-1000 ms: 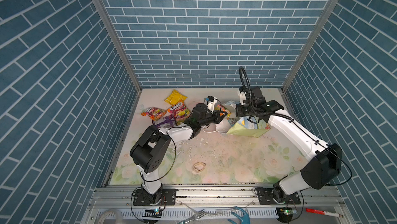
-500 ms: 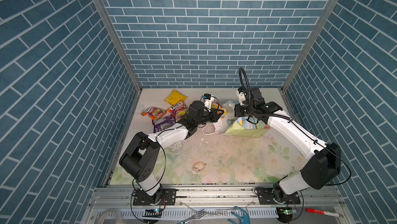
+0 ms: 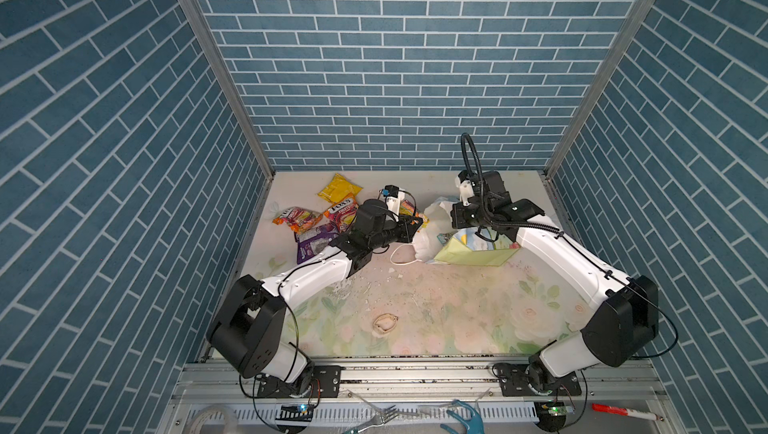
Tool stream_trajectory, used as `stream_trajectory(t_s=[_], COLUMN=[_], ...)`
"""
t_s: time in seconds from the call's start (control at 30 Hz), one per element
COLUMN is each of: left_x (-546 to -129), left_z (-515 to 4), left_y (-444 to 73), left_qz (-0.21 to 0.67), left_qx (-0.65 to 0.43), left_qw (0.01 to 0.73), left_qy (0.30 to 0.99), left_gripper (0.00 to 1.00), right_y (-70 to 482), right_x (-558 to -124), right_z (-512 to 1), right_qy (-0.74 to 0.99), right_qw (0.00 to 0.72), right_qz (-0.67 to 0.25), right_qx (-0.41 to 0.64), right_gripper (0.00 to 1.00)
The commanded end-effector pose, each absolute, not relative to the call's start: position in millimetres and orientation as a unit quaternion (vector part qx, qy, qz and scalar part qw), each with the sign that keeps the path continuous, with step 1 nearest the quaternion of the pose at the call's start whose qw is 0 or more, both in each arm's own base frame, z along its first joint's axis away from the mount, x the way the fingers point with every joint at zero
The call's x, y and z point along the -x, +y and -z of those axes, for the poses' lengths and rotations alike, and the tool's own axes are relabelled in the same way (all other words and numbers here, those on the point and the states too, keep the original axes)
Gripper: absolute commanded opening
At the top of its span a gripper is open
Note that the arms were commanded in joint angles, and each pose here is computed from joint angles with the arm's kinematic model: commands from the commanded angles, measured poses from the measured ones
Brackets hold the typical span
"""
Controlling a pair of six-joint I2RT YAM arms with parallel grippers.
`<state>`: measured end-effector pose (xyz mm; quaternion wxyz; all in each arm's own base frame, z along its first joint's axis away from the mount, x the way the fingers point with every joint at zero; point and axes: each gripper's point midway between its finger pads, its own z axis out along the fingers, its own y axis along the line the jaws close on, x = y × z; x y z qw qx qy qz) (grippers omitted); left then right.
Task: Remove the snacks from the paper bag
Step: 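Carry the Fox's bag with the left gripper over the snack pile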
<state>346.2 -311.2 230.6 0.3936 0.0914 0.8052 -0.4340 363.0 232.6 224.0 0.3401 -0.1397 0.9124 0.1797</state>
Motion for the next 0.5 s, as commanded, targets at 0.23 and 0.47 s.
stream_trajectory(t_s=[0.23,0.47], left_x=[-336,-334], left_z=[-258,-271], left_y=[-286,-266], left_qz=[0.399,0.351], left_qx=[-0.101,-0.097], left_qw=[0.435,0.455], left_qy=[0.801,0.812], left_gripper=[0.00,0.00], right_y=[228,235], right_x=[-364,-355], right_z=[-218,-221], right_qy=[0.912,0.907], right_qw=[0.347,0.343], right_qz=[-0.173,-0.212], right_qx=[0.135,0.125], right_gripper=[0.00,0.00])
